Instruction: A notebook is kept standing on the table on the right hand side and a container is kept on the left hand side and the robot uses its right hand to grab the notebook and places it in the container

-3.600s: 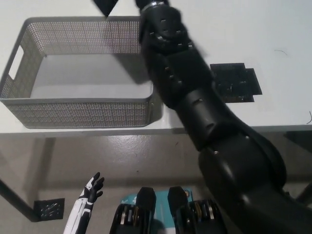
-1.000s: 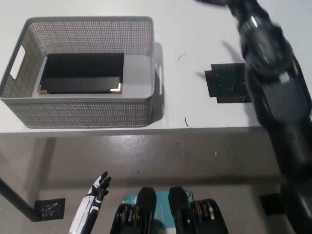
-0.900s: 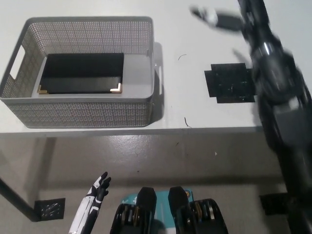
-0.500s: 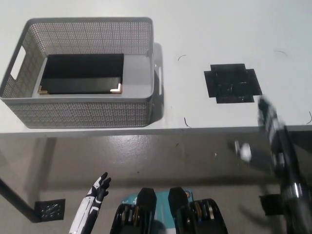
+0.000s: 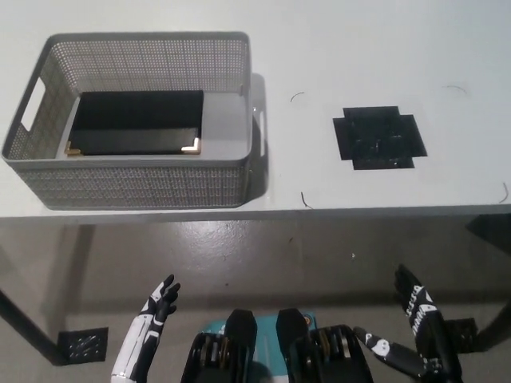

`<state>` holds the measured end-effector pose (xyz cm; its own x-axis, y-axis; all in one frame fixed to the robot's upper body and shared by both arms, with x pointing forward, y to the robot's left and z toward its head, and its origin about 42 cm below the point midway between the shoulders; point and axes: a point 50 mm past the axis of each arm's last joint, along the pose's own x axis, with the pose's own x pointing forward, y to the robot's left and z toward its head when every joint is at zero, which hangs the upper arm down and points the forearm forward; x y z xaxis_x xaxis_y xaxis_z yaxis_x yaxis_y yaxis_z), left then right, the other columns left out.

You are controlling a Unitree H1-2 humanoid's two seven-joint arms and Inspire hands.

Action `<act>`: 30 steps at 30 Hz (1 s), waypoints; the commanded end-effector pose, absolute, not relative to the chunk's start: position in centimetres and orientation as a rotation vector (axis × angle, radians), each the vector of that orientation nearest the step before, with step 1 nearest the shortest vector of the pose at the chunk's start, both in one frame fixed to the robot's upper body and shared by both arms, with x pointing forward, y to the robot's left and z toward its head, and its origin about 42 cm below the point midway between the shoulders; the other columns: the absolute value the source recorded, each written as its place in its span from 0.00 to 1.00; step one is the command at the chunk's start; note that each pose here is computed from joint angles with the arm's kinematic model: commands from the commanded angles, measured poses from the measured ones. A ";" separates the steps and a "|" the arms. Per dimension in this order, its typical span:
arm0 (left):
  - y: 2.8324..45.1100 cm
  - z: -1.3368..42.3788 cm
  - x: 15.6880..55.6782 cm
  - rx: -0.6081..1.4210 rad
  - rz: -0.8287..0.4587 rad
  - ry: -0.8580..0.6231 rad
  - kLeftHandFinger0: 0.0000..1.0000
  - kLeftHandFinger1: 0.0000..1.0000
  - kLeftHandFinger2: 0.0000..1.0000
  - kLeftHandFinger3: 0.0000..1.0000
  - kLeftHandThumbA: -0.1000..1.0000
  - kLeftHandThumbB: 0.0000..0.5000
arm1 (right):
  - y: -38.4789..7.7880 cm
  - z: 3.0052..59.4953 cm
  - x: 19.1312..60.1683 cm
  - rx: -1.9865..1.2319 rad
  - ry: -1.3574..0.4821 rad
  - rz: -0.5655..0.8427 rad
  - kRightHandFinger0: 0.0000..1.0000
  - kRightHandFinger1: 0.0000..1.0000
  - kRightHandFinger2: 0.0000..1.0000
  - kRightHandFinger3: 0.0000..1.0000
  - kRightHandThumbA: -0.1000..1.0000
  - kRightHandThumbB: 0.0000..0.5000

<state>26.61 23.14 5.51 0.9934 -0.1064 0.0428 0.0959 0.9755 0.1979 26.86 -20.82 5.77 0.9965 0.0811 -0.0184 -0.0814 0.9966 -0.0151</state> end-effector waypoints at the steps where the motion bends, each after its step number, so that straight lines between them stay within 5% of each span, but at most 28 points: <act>1: 23.0 7.3 28.5 0.204 -0.106 -0.121 1.00 1.00 1.00 1.00 1.00 0.60 | -21.5 7.2 28.7 0.011 -0.083 0.109 1.00 1.00 1.00 1.00 0.93 0.46; 15: 22.8 7.6 29.4 0.199 -0.113 -0.137 1.00 1.00 1.00 1.00 1.00 0.50 | -22.1 7.6 29.6 -0.003 -0.046 0.126 1.00 1.00 1.00 1.00 0.86 0.30; 30: 23.0 7.5 29.4 0.201 -0.110 -0.127 1.00 1.00 1.00 1.00 1.00 0.44 | -22.2 7.8 29.8 -0.047 -0.027 0.116 1.00 1.00 1.00 1.00 0.84 0.31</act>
<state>28.75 22.77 6.70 0.9891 -0.1199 0.0850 0.1005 0.9738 0.2039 28.94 -21.92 6.43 0.9935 0.1129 -0.0152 -0.1132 0.9934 -0.0185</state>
